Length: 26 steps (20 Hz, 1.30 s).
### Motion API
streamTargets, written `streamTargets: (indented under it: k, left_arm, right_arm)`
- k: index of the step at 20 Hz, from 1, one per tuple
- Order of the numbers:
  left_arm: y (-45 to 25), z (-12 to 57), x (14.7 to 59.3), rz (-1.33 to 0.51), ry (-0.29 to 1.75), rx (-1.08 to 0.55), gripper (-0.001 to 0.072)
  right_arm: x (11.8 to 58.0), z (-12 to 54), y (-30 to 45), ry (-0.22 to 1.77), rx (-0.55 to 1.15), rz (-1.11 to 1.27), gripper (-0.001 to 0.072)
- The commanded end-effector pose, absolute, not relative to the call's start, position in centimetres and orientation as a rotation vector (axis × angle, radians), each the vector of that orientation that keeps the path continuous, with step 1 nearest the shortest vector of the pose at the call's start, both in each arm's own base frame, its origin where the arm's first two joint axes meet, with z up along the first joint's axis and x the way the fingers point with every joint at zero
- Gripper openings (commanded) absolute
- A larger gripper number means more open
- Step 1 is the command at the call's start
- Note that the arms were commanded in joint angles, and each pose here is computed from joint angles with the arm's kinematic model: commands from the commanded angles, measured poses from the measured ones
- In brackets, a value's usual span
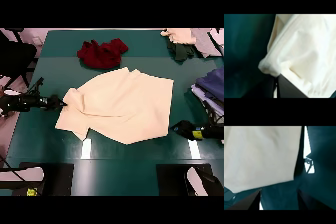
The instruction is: Fold the shirts.
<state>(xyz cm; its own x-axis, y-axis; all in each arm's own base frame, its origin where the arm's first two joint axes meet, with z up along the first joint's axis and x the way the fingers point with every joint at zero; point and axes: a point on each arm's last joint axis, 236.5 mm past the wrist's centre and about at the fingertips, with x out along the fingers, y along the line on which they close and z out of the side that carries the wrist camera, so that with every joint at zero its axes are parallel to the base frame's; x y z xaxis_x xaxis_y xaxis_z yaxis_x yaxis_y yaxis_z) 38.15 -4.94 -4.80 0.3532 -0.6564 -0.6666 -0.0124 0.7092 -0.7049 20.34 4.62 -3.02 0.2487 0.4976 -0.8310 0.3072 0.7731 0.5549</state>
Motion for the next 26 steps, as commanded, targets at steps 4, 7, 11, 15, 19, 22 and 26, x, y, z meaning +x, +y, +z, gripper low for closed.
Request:
streamTargets:
  k: [4,7,11,15,19,22,26]
  left_arm:
    - [-4.0,0.7,40.2,-0.411,1.012,-0.673,0.0024]
    - [-4.2,0.6,39.9,-0.42,1.03,-0.672,0.0024]
    - [-4.1,0.6,39.9,-0.413,1.03,-0.68,0.0024]
    - [-4.1,0.6,40.0,-0.412,1.028,-0.678,0.0025]
    - [-4.0,0.6,40.0,-0.41,1.026,-0.676,0.0025]
    - [-4.0,0.6,40.1,-0.408,1.025,-0.676,0.0025]
    - [-4.0,0.6,40.1,-0.409,1.026,-0.677,0.0025]
  right_arm:
    - [21.4,-6.9,5.1,1.39,0.769,0.206,0.052]
    - [23.7,-6.4,6.7,1.368,0.883,0.309,0.0519]
    - [22.3,-6.9,9.7,1.482,0.965,0.439,0.0518]
    - [21.2,-7.4,12.8,1.553,0.868,0.505,0.0517]
    - [22.3,-3.9,16.6,1.465,0.743,0.643,0.0032]
    - [28.0,2.4,17.6,1.181,0.661,0.636,0.0018]
    - [36.0,5.5,15.1,0.953,0.64,0.444,0.0019]
